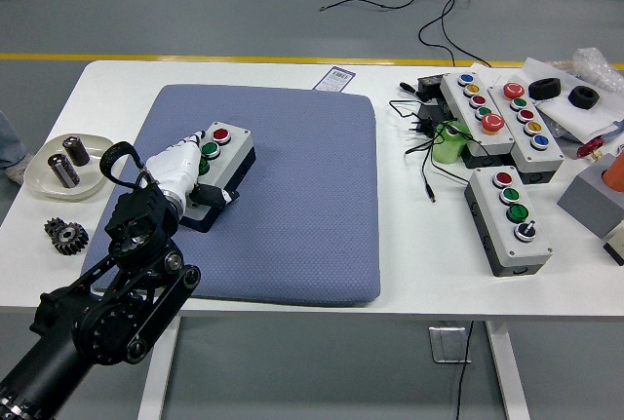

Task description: Pick up the button,place it on the desk,press the button,press the button

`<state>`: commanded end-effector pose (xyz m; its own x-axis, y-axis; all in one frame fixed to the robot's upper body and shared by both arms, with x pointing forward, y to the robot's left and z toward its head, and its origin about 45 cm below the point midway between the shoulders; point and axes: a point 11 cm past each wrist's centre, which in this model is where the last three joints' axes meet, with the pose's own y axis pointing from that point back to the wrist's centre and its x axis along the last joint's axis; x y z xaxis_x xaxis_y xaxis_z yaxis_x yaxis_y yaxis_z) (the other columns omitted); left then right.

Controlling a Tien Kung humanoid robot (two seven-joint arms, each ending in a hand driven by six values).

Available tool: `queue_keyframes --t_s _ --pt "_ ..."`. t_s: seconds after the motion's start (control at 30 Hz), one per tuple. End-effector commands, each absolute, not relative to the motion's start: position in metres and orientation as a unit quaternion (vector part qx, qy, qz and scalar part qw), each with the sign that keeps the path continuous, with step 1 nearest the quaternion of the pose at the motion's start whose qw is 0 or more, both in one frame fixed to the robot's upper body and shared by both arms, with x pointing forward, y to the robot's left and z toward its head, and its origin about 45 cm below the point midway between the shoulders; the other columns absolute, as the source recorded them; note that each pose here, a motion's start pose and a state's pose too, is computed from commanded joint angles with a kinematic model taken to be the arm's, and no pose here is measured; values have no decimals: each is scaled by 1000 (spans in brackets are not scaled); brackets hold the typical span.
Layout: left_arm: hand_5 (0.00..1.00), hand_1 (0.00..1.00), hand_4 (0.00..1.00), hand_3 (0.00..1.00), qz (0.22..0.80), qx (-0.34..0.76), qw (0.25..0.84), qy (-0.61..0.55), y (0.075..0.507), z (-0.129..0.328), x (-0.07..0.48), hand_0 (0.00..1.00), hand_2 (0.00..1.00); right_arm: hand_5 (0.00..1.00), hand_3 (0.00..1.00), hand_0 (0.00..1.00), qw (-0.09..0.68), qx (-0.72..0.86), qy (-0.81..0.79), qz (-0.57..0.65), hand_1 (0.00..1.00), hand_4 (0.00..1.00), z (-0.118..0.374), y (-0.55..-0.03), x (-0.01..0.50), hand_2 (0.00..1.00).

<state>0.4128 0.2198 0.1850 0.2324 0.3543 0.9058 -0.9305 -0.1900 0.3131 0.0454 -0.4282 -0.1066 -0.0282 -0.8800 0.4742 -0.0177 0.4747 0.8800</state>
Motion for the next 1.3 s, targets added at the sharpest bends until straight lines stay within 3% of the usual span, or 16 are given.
queue_keyframes --t_s 0.17,0.2,0.37,0.4,0.57,0.6,0.77,0.8,0.97,1.0,1.2,1.23,1.3 --pt "148 645 878 998 550 539 578 -270 219 184 413 450 998 156 625 517 595 363 -619 -362 657 305 -106 -428 46 707" --pt "130 261 867 998 549 540 578 -270 219 183 413 175 476 157 625 514 595 363 -619 -362 659 306 -106 -428 46 708" --pt "130 261 867 998 548 543 577 -269 219 179 412 175 476 157 625 514 595 363 -620 -361 659 306 -106 -429 46 708" --pt "122 58 870 990 547 544 577 -269 220 179 412 4 194 156 625 508 595 362 -620 -361 659 306 -106 -429 46 708" --pt "122 58 870 990 550 541 576 -270 220 179 412 4 194 156 625 508 595 362 -620 -361 659 306 -106 -429 46 708" --pt "98 2 873 693 553 539 575 -270 220 180 413 2 61 157 626 506 595 362 -620 -361 658 306 -106 -429 46 708" --pt "98 2 873 693 574 525 567 -271 222 185 414 2 61 157 626 506 595 362 -620 -361 658 306 -106 -429 46 708" --pt "104 2 873 419 577 523 565 -271 223 185 415 2 2 156 625 508 595 362 -620 -361 658 306 -106 -429 46 708" --pt "104 2 873 419 580 524 562 -270 226 185 415 2 2 156 625 508 595 362 -620 -361 658 306 -106 -429 47 708" --pt "155 2 897 306 579 525 562 -270 226 184 415 2 2 155 625 508 595 362 -619 -361 658 306 -106 -429 47 708" --pt "155 2 897 306 564 539 562 -274 228 179 414 2 2 155 625 508 595 362 -619 -361 658 306 -106 -429 47 708" --pt "244 2 929 237 560 543 562 -274 229 178 414 2 2 157 625 507 596 362 -619 -361 659 311 -106 -429 47 708" --pt "244 2 929 237 557 548 561 -274 230 175 413 2 2 157 625 507 595 362 -620 -361 659 311 -106 -429 47 708"
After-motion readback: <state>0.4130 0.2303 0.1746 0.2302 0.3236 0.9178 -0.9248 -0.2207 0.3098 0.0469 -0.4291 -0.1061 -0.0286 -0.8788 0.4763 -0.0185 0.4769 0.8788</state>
